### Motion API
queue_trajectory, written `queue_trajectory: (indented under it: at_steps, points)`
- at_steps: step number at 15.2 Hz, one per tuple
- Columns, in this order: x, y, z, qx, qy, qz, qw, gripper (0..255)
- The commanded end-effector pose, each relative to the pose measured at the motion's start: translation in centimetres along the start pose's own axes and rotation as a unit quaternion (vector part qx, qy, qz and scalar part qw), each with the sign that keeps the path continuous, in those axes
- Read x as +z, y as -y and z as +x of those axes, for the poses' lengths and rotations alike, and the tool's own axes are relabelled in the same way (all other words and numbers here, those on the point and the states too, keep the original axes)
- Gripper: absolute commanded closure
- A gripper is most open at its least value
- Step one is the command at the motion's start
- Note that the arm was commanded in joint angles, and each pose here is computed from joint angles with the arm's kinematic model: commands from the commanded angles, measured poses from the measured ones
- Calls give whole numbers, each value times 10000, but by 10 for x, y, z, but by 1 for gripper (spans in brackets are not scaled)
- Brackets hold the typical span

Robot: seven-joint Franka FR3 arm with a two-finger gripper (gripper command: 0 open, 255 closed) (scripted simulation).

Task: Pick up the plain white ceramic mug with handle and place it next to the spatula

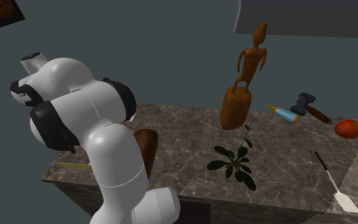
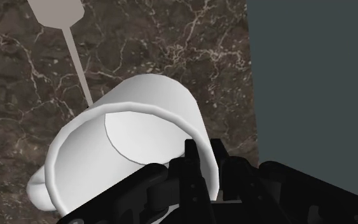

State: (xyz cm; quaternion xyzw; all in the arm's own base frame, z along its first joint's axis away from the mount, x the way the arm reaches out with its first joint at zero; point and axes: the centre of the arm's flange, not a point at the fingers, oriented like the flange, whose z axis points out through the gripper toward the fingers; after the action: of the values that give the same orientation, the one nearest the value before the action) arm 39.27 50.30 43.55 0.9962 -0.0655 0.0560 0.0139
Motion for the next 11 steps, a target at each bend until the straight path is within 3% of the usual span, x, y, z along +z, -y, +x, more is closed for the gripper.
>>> queue_trajectory:
  at_steps: [1,11]
  points:
    - [9,-1,-1,1,-3,4,10000,255]
    - [62,0,-7,1,-3,4,10000,255]
